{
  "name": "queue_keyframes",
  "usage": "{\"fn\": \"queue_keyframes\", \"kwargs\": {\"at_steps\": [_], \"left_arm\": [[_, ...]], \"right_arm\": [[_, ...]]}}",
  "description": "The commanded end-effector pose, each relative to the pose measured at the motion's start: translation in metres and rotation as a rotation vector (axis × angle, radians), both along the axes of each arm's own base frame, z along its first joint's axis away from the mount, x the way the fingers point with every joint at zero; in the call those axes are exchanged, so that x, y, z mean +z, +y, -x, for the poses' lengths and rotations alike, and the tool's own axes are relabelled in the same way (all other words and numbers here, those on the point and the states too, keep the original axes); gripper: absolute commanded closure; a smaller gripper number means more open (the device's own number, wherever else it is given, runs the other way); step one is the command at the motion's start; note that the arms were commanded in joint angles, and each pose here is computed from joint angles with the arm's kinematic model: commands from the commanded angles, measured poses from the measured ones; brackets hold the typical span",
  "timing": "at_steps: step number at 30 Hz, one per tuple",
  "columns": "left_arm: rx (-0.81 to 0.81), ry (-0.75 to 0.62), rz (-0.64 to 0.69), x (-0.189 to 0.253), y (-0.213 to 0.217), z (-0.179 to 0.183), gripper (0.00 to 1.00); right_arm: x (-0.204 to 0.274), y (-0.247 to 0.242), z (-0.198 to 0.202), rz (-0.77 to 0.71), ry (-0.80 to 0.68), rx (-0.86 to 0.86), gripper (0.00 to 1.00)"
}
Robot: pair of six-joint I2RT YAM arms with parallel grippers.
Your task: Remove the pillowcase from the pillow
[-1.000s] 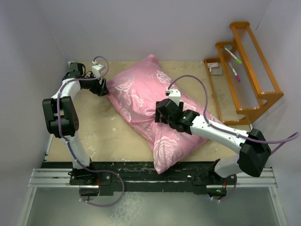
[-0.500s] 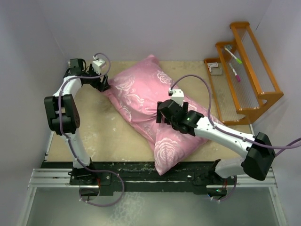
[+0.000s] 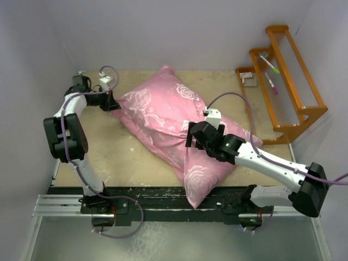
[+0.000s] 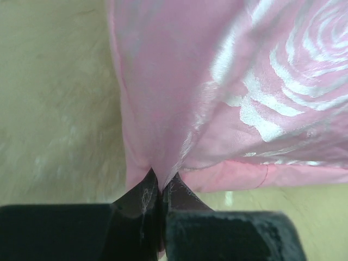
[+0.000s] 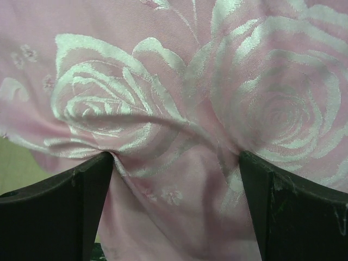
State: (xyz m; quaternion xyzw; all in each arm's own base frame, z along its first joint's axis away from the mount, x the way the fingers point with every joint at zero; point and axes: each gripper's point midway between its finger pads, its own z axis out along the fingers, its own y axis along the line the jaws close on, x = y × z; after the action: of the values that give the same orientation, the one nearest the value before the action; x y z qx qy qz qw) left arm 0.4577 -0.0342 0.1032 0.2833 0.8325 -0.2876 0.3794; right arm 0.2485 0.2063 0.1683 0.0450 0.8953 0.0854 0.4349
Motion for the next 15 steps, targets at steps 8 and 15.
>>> {"fn": "queue_keyframes", "kwargs": {"at_steps": [8,15], "left_arm": [[0.034,-0.055,0.024,0.096,0.082,0.138,1.0],[-0.031,-0.162,0.005,0.159,0.035,0.207,1.0]], "right_arm": [[-0.045,0.023,-0.009,-0.049,0.107,0.054,0.02],[0.035,0.1,-0.12,0.105,-0.081,0.234,0.0]]}}
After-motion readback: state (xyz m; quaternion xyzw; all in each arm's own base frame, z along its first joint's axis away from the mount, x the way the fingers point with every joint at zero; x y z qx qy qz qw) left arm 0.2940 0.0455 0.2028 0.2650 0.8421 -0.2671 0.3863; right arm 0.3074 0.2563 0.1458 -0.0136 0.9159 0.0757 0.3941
